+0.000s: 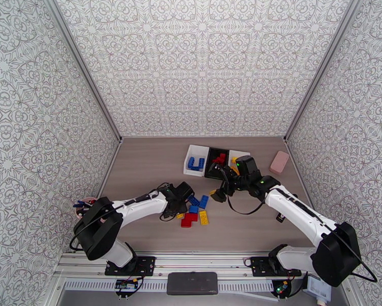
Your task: Sort the legos into containers by color
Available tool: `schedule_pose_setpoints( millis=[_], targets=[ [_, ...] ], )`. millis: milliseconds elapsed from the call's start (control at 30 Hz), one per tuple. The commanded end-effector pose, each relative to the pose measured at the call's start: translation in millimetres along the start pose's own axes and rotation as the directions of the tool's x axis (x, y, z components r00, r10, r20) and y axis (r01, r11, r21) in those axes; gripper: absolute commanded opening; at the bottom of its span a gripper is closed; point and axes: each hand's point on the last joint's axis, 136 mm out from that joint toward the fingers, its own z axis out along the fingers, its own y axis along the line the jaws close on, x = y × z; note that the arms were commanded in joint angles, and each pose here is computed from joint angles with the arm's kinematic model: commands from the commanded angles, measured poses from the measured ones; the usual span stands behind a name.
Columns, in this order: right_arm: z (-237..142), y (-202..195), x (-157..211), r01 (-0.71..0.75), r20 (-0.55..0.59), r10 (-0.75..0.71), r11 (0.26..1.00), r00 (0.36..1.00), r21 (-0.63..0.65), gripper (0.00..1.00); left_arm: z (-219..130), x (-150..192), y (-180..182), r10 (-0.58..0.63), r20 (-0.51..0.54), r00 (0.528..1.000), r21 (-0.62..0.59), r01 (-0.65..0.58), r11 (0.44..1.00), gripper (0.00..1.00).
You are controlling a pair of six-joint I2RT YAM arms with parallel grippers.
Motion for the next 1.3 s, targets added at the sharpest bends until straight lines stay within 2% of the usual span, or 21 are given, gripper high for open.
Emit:
schedule_pose_setpoints(
  millis=[0,367,500,633,900,1000,1133,1267],
  targets=[
    [-1.0,2.6,-6.2,0.017,0.002,-0.017,1.0,1.0,-0.017,1.0,3.5,1.3,-3.5,-0.002,-0.028,1.0,0.015,0.003,1.0,0.55],
    [-5.6,2.9,-8.7,0.022,0.009,-0.022,1.0,1.0,-0.009,1.0,3.0,2.0,-3.7,0.009,-0.035,0.999,0.017,-0.008,1.0,0.32],
    [-9.0,4.0,-10.6,0.025,0.017,-0.025,1.0,1.0,-0.005,1.0,-3.6,-2.5,-5.3,0.012,-0.014,1.0,0.028,-0.012,1.0,0.3],
    [-14.0,5.4,-13.5,0.031,0.031,-0.031,1.0,0.999,0.002,0.99,-20.6,-17.5,-15.5,0.031,0.052,0.998,0.076,-0.035,0.997,0.29],
    [-27.7,-5.3,-19.8,0.013,0.073,-0.02,0.995,0.997,0.095,0.99,-60.6,-62.8,-53.2,0.135,0.229,0.964,0.193,-0.181,0.964,0.29],
    [-37.3,-11.3,-18.2,0.0,0.086,-0.01,0.992,0.996,0.123,0.99,-80.4,-81.0,-83.1,0.188,0.327,0.926,0.28,-0.285,0.917,0.29],
    [-49.7,-19.5,-11.6,-0.032,0.088,0.017,0.985,0.996,0.167,1.0,-113.1,-102.2,-129.3,0.236,0.472,0.85,0.382,-0.439,0.813,0.29],
    [-63.5,-30.6,-7.7,-0.087,0.109,0.062,0.968,0.992,0.235,1.0,-144.2,-122.7,-171.7,0.249,0.595,0.764,0.422,-0.561,0.712,0.29]
  ],
)
